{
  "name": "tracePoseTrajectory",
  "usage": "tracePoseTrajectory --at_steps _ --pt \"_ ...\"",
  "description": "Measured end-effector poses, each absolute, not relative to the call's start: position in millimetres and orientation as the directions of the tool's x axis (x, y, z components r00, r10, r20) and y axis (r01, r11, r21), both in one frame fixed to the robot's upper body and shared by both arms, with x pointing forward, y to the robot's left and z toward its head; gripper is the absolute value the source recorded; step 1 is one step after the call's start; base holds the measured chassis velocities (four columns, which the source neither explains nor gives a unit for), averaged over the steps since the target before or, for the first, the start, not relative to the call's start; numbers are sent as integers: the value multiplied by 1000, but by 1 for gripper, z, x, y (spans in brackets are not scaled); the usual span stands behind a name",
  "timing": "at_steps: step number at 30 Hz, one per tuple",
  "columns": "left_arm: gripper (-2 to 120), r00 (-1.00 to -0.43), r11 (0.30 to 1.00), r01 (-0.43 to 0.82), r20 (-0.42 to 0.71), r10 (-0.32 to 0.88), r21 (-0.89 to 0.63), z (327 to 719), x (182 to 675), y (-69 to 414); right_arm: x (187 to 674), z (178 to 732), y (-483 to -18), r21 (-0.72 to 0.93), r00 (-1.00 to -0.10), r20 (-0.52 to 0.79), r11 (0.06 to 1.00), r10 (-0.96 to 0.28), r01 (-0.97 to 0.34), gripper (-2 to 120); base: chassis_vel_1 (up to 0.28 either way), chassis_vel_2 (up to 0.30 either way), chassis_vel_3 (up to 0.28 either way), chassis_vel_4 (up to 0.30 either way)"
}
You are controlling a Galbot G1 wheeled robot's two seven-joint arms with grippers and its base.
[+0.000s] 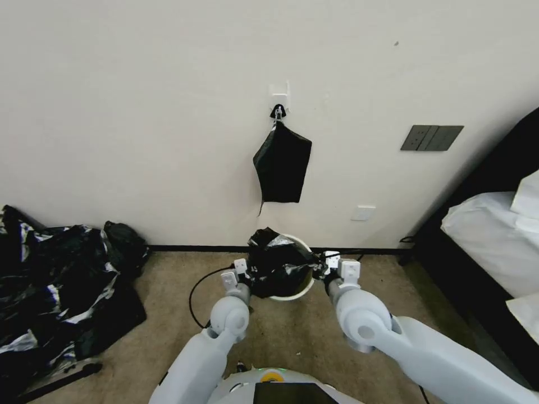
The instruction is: Place a trash bag onto the trash bin.
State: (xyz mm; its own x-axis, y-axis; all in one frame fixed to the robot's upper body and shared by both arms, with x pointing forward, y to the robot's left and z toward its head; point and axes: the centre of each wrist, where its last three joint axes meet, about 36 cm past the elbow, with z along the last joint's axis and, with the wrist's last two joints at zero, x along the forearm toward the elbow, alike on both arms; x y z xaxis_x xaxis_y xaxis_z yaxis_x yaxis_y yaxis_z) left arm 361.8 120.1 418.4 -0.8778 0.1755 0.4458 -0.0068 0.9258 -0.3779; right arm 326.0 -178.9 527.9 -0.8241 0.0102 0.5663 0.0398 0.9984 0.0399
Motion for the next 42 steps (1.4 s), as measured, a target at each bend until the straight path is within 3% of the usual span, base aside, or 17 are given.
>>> tracePoseTrajectory --at_steps 14,26,29,36,38,39,42 --pt "2 -885 914 48 408 226 -404 424 353 131 348 538 -217 39 -846 525 990 92 132 0 0 0 0 0" --pt "2 -889 891 126 349 296 -436 433 348 137 358 525 -227 78 -826 563 995 13 69 2 0 0 0 0" --pt "2 -899 910 98 356 254 -403 433 353 138 344 536 -232 55 -843 538 997 22 62 17 0 0 0 0" --pt "2 -910 939 35 378 172 -343 435 362 139 315 553 -229 31 -878 478 999 8 26 38 0 0 0 0" --pt "2 -908 943 25 387 159 -331 437 364 138 304 561 -225 27 -900 437 1000 -13 -2 45 0 0 0 0" --pt "2 -906 948 23 395 154 -317 438 364 138 294 571 -222 11 -932 359 998 -56 -56 55 0 0 0 0" --pt "2 -908 956 35 391 152 -291 438 363 139 293 576 -223 -37 -956 271 991 -116 -131 64 0 0 0 0"
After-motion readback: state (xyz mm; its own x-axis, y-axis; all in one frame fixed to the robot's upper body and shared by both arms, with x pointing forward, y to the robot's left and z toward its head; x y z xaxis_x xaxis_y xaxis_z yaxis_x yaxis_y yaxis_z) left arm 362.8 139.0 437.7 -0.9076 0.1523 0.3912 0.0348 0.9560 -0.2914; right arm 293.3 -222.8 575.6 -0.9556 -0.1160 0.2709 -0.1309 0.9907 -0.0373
